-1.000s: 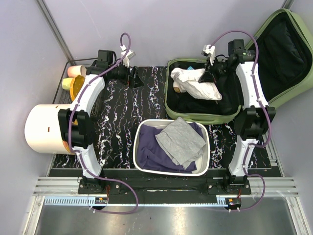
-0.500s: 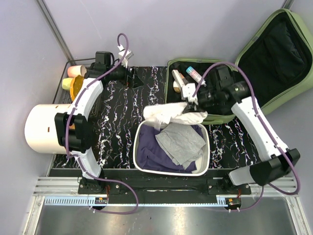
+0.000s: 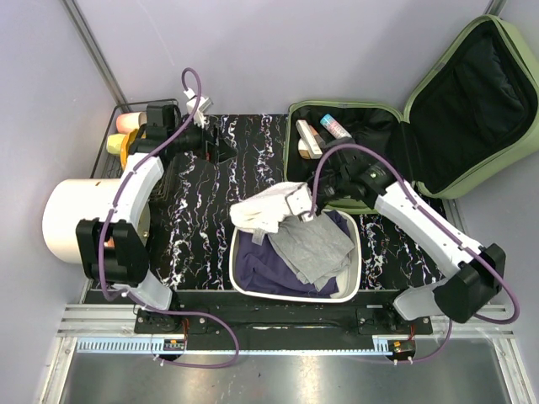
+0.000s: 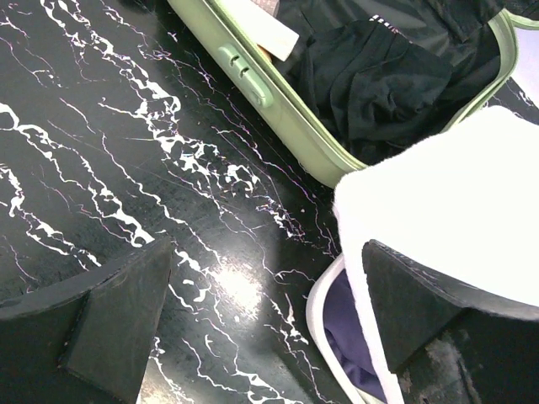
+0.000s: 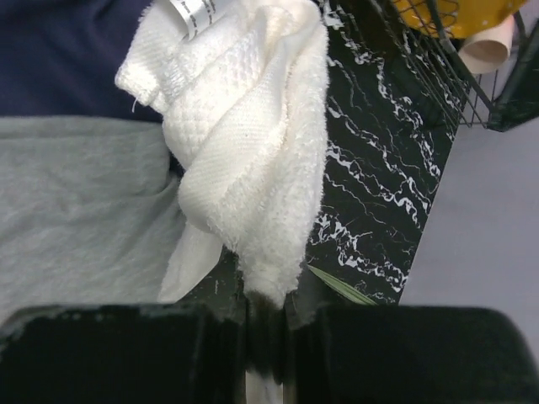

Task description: Open, take out, and arrange the luggage

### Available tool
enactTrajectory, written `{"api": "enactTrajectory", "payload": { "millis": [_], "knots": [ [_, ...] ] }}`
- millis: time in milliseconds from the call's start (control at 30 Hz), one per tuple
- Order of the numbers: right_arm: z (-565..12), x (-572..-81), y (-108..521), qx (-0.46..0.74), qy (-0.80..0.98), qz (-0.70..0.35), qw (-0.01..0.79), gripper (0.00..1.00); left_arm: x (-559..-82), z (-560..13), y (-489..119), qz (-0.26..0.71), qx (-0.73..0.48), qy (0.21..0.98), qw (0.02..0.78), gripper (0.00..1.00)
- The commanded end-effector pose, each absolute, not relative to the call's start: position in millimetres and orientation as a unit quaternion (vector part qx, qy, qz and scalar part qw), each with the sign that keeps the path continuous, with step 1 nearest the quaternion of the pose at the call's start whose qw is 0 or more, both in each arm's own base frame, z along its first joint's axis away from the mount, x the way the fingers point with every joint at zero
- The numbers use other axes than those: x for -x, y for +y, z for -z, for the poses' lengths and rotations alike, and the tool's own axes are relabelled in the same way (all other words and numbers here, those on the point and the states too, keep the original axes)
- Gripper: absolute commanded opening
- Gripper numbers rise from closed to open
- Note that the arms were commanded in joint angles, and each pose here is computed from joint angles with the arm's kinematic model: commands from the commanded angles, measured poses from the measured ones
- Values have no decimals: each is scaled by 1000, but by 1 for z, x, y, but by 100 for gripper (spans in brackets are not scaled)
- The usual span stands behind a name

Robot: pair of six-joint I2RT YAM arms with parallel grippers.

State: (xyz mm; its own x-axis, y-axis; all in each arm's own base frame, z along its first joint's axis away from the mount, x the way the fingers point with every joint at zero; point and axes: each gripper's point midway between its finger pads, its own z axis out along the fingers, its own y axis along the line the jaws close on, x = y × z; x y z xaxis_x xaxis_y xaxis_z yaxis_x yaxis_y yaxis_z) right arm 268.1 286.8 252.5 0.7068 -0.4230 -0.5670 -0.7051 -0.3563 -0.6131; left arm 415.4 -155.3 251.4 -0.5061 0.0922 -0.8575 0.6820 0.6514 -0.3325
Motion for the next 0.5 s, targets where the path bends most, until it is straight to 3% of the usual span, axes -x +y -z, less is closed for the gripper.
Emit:
{"api": "enactTrajectory", "payload": {
  "millis": [0,33,67,100,133,200,333,467],
  "knots": [
    [-234,-236,271,860,219,-93,451,0,-403,-277,-151,330,-261,771,477,99],
    [-220,-227,267,871,208,-88,436,1,-401,-274,-150,330,-261,773,475,99],
    [-203,-220,260,882,203,-84,417,9,-398,-270,-151,333,-259,775,471,99],
    [-172,-207,247,898,190,-82,389,37,-396,-270,-151,335,-258,774,471,99],
    [-157,-207,238,905,197,-70,370,58,-394,-270,-152,339,-258,774,468,99],
    [-130,-200,225,911,214,-71,346,87,-392,-270,-152,342,-257,775,465,99],
    [-143,-196,221,894,264,-85,351,92,-382,-272,-154,347,-268,772,461,99],
    [-180,-193,221,839,381,-128,368,91,-358,-270,-169,363,-319,757,439,99]
  ]
}}
